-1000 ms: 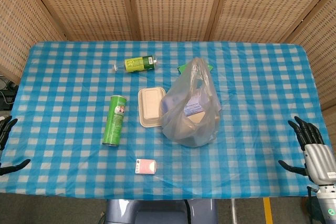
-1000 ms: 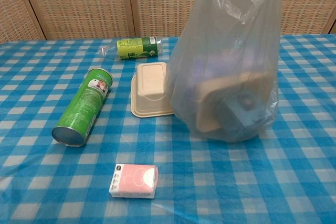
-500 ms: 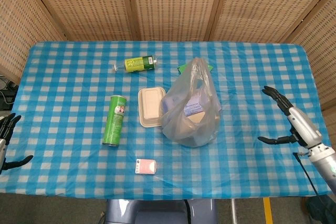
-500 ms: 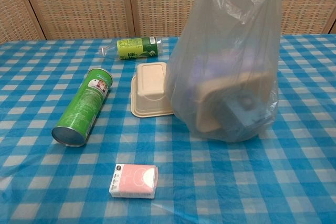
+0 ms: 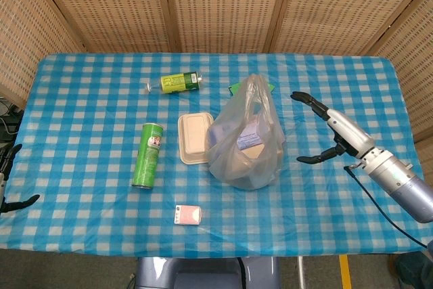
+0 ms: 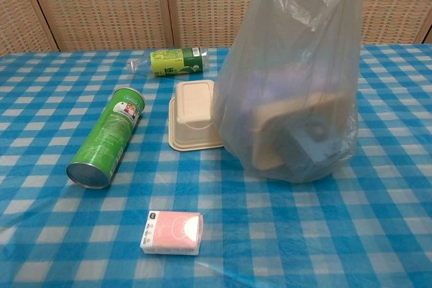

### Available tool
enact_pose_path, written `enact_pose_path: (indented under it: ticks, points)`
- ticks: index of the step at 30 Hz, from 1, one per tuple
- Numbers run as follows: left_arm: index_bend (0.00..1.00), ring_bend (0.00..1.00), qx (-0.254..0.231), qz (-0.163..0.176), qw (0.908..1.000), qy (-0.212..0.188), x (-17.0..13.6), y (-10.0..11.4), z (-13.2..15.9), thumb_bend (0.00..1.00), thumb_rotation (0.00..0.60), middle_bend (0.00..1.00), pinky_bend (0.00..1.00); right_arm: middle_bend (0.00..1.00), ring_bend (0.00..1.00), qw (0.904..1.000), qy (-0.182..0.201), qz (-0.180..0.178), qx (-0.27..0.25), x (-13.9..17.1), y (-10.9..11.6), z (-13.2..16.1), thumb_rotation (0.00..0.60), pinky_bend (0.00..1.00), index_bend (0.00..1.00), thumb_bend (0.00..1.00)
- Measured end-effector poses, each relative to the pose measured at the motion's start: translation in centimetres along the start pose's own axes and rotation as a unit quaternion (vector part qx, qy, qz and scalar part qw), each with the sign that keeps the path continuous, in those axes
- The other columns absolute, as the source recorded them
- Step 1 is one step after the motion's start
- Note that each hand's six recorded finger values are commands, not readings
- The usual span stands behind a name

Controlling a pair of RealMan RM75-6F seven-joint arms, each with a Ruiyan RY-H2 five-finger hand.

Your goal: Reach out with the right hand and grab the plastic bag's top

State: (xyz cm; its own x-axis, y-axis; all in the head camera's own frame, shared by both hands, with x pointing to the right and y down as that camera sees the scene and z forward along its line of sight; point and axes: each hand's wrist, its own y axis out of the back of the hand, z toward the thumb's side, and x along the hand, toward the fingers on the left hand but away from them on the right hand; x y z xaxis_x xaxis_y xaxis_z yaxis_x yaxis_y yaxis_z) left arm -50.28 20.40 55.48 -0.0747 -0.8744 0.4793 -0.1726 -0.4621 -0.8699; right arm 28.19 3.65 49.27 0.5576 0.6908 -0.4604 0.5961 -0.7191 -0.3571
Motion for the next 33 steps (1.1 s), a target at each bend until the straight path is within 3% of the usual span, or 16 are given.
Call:
enact_pose_path:
  ticks: [8,17,28,33]
  points:
    - [0.0,0.0,-0.003,-0.003,0.9999,0.011,0.4,0.0,-0.5,0.0,0.6,0.0,0.0,0.04,0.0,0.9938,0.026,0.051,-0.095,-3.6,-1.5,4.3,0.6,0.0,0.17,0.0]
    - [0.0,0.0,-0.008,-0.006,0.9998,0.019,0.9,0.1,-0.9,0.0,0.6,0.0,0.0,0.02,0.0,0.9914,-0.008,0.106,-0.076,-6.8,-3.9,6.0,0.6,0.0,0.17,0.0]
    - [0.0,0.0,-0.009,-0.012,0.9997,0.018,1.1,0.0,-0.9,0.0,0.6,0.0,0.0,0.05,0.0,0.9911,-0.046,0.113,-0.055,-7.7,-4.8,4.5,0.6,0.0,0.2,0.0]
    - [0.0,0.0,-0.007,-0.01,0.9998,0.016,1.1,0.0,-0.7,0.0,0.6,0.0,0.0,0.13,0.0,0.9877,-0.046,0.115,-0.096,-8.1,-5.4,4.8,0.6,0.0,0.25,0.0]
